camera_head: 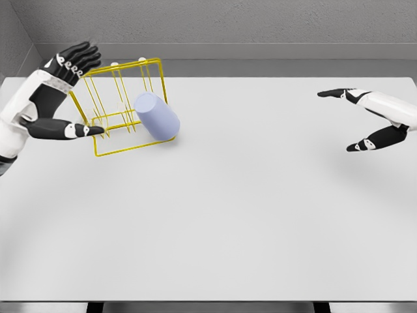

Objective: Place the cup on the cup holder with both arms

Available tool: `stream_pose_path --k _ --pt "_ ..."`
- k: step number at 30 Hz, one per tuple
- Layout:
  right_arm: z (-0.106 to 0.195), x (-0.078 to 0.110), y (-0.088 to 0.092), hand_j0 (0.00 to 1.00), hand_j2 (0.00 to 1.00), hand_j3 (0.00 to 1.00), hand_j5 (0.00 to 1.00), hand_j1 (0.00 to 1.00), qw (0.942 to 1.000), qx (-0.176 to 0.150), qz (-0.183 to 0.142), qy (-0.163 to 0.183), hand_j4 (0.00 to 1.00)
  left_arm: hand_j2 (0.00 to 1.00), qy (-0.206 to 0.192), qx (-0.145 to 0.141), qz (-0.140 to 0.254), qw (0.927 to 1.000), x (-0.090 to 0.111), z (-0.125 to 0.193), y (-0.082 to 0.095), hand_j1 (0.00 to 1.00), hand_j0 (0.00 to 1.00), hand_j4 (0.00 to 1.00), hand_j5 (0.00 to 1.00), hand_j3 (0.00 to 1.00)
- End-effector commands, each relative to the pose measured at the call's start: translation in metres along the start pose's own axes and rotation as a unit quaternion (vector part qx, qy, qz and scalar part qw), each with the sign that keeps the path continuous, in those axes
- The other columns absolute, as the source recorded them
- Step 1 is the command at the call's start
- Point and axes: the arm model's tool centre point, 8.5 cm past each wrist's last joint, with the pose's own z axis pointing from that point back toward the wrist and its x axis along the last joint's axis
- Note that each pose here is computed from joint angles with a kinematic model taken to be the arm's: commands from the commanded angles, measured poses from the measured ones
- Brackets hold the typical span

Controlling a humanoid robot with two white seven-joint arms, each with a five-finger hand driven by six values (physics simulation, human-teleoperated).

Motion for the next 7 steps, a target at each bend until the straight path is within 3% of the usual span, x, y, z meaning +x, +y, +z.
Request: stream_pose_path --k 1,7 --pt "0.001 0.000 -0.001 1.00 1.00 1.00 1.00 1.00 1.0000 -0.003 -0.003 0.001 1.00 1.00 -0.013 -0.004 -0.008 0.9999 0.007 -0.001 0.001 1.00 1.00 1.00 1.00 1.00" --pt "0.001 0.000 -0.001 1.00 1.00 1.00 1.00 1.00 1.0000 -0.002 -0.002 0.001 1.00 1.00 0.000 -0.038 -0.024 0.9990 0.020 0.009 -0.008 1.00 1.00 1.00 1.00 1.00"
